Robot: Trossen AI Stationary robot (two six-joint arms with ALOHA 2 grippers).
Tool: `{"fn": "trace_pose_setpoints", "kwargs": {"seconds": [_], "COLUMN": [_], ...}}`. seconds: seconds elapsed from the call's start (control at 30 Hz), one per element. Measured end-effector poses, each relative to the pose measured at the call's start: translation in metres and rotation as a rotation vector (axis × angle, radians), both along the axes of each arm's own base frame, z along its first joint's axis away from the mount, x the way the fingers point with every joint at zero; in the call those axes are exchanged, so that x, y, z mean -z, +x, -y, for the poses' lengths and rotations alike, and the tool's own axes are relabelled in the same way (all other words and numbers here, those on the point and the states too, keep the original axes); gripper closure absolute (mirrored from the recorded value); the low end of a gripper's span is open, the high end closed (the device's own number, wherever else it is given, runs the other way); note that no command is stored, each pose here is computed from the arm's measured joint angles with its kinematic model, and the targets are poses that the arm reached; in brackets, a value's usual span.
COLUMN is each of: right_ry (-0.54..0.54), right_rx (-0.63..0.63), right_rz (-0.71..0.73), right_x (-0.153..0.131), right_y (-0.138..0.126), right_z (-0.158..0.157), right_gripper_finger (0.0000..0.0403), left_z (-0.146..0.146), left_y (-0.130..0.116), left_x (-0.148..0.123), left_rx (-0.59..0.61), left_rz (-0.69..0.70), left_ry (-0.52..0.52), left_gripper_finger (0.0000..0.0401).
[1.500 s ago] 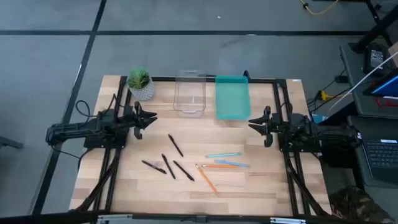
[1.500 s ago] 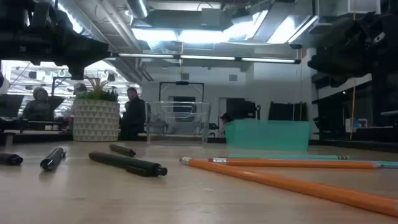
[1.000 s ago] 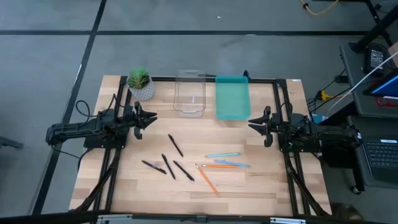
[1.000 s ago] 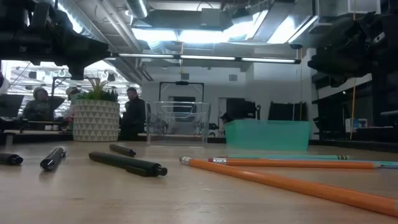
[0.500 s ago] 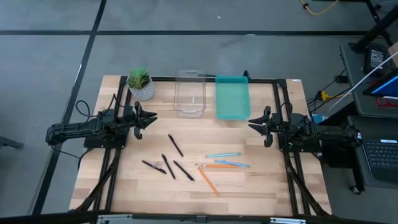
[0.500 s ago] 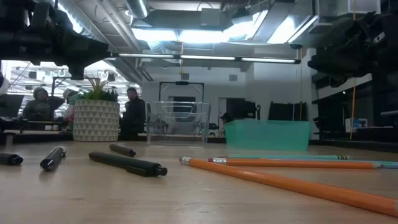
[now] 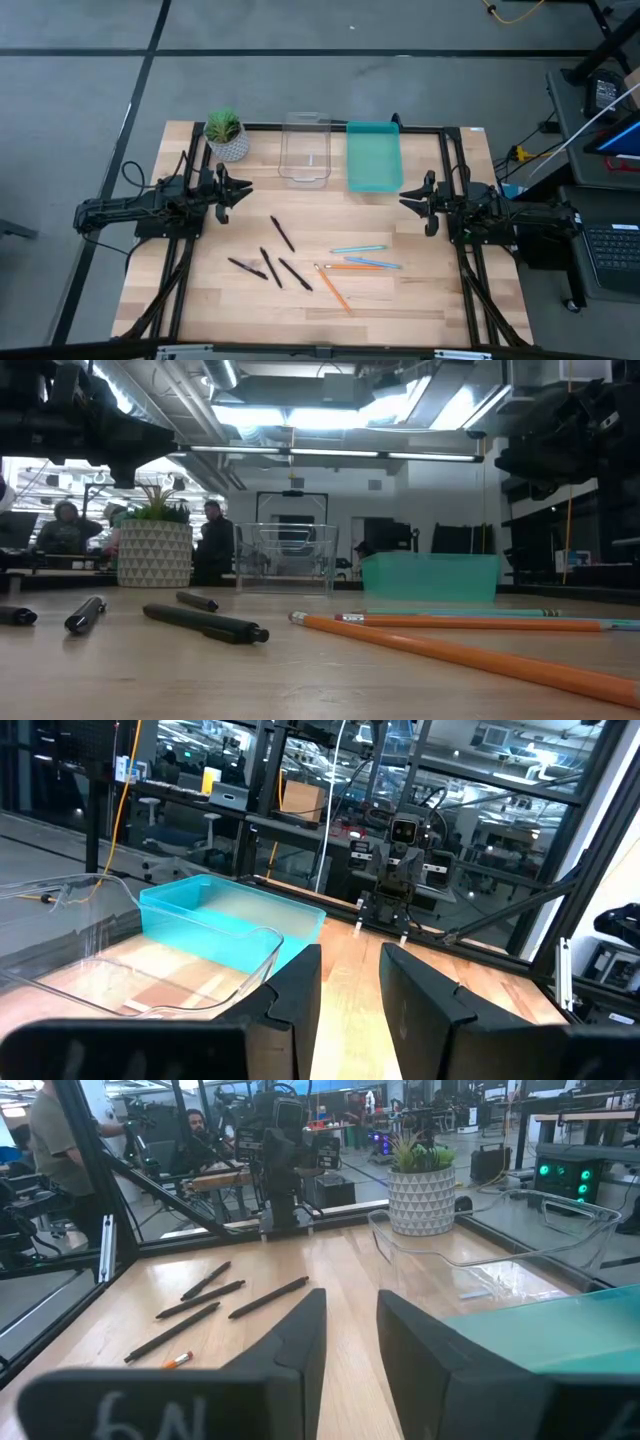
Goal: Sort pens & pencils
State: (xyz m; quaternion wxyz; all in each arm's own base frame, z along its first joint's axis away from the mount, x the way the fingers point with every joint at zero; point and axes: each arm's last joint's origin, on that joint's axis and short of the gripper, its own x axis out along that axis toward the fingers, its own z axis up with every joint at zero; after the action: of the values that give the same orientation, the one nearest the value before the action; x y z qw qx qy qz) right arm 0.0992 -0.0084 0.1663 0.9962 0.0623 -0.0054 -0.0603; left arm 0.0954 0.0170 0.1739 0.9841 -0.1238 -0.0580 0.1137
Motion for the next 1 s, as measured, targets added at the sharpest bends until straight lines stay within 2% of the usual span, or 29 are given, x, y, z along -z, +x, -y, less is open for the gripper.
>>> {"fn": "trace_pose_setpoints", "kwargs": {"seconds": [0.5, 0.7, 1.0], "right_ry": [0.002, 0.078, 0.077], "right_rx": [-0.001, -0.001, -0.002], "right_rz": [0.000, 0.009, 0.043], "right_x": [0.0001, 0.0001, -0.0031], "right_y": [0.0000, 0.0000, 0.0000], "right_z": [0.0000, 0.0000, 0.0000], "right_gripper_finger": [0.0309, 0.0309, 0.0309], "left_z": [0.0000, 0.0000, 0.0000], "left_y": [0.0000, 0.0000, 0.0000], "left_x": [-0.0001, 0.0000, 0.0000], "left_rx": [0.000, 0.000, 0.000], "left_rz": [0.000, 0.000, 0.000], "left_ry": [0.000, 0.000, 0.000], "left_gripper_finger": [0.0303, 0.0303, 0.0303]}}
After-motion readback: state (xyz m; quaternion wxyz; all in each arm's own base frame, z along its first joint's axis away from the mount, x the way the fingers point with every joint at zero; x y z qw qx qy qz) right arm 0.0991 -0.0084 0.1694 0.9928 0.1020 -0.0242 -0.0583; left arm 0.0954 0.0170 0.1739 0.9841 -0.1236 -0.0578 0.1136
